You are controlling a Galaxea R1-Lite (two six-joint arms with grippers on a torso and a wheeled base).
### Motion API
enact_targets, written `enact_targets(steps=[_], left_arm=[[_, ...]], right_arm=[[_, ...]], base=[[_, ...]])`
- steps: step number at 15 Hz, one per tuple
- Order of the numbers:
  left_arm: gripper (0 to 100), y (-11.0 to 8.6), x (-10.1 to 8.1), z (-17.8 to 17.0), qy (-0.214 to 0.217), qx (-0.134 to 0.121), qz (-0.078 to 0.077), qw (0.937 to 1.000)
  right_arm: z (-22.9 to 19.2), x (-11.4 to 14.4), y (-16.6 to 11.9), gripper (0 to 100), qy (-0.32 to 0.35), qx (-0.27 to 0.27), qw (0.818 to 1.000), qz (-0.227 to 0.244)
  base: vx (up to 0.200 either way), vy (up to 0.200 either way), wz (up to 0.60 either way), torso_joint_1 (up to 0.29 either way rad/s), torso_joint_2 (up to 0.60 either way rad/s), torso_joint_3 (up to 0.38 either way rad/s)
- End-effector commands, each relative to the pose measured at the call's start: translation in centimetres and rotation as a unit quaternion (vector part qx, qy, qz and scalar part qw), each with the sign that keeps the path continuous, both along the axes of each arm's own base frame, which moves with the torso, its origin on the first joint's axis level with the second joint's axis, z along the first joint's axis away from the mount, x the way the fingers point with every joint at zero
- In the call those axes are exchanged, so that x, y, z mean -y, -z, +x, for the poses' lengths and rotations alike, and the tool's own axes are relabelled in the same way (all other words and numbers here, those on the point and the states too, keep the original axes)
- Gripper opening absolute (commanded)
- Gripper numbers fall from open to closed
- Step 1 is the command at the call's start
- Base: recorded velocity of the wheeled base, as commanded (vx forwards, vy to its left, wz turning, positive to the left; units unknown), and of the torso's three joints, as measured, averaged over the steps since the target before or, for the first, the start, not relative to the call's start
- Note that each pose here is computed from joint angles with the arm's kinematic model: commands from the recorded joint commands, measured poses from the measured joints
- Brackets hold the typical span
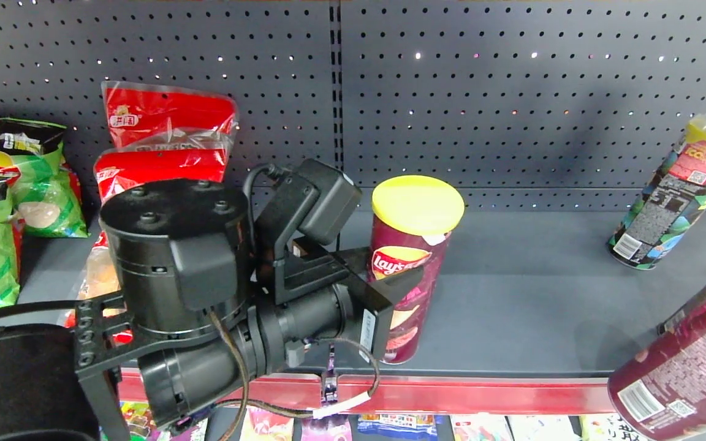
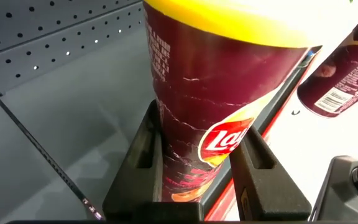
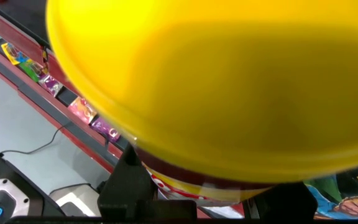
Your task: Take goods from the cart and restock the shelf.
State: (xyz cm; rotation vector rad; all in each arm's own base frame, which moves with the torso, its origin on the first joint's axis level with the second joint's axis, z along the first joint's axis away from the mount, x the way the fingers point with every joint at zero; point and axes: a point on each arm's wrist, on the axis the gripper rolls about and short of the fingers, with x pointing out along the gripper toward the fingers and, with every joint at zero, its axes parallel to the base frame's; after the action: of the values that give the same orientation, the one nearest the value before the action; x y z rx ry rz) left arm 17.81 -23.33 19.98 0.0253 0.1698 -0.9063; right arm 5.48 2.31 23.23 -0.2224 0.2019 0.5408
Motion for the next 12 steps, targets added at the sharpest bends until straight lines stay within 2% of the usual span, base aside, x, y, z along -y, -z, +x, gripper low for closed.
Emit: enact_targets(steps=[1, 7, 12], left_arm=[[100, 0.2, 0.1, 0.1, -0.003, -0.002, 0.003, 1.0], [100, 0.1, -0.1, 0.1, -0.016, 0.001, 0.003, 0.9999], [100, -0.1, -1.7, -0.9, -0.025, 0.004, 0.003, 0.9997]], right_arm=[[0.0, 0.0, 0.0, 0, 0.0, 0.0, 1.0, 0.0], [0.1, 0.0, -0.1, 0, 0.001, 0.001, 1.0, 0.0], [2.2, -0.8, -1.3, 0, -0.005, -0.013, 1.0, -0.005]], base=[[0.0, 0.0, 0.0, 0.0, 0.0, 0.0], [0.0, 0.0, 0.0, 0.0, 0.0, 0.0], [0.0, 0.0, 0.0, 0.0, 0.0, 0.0]])
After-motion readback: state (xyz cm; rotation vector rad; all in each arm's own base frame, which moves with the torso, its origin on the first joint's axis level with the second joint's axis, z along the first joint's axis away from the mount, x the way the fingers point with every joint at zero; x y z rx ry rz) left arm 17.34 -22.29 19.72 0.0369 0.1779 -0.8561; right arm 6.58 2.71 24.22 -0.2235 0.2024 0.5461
